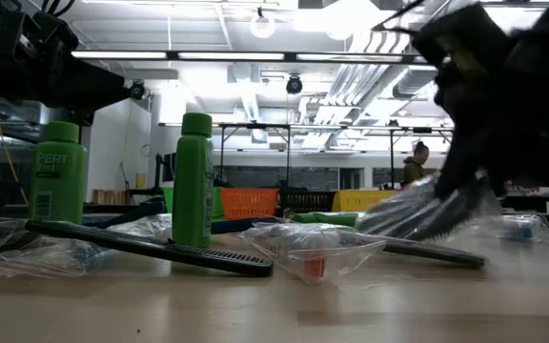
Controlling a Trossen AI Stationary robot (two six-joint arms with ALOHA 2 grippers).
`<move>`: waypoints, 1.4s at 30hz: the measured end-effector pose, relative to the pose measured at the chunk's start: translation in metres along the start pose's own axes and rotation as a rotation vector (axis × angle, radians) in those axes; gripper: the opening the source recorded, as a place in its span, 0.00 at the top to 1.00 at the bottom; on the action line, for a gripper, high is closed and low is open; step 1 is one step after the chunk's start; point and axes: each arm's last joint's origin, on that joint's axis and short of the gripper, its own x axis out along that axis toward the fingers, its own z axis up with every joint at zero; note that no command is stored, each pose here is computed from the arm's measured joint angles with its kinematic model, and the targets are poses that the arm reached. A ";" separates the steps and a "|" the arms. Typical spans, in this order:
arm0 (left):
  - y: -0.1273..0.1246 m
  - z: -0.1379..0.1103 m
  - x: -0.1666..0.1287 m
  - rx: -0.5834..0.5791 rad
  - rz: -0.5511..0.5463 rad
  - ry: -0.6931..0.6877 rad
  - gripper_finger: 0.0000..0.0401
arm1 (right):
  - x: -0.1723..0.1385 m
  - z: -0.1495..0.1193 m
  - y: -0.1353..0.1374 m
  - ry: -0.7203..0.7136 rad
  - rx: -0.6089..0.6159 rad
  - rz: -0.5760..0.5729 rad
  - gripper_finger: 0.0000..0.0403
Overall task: Pick & Place Travel size toiletries
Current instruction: Put the black hairbrush into the yellow bin
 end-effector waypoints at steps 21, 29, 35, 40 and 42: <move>0.000 0.000 0.000 0.000 0.000 0.000 0.64 | -0.065 0.126 0.012 -0.307 -0.340 0.003 0.93; 0.000 0.000 0.000 0.000 0.000 0.000 0.64 | -0.063 0.194 -0.007 -0.454 -0.488 -0.200 0.93; 0.000 0.000 0.000 0.000 0.000 0.000 0.64 | -0.068 0.235 -0.022 -0.565 -0.591 -0.354 0.93; 0.000 0.000 0.000 0.000 0.000 0.000 0.64 | -0.064 0.261 -0.033 -0.610 -0.638 -0.449 0.93; 0.000 0.000 0.000 0.000 0.000 0.000 0.64 | -0.058 0.271 -0.037 -0.618 -0.662 -0.476 0.93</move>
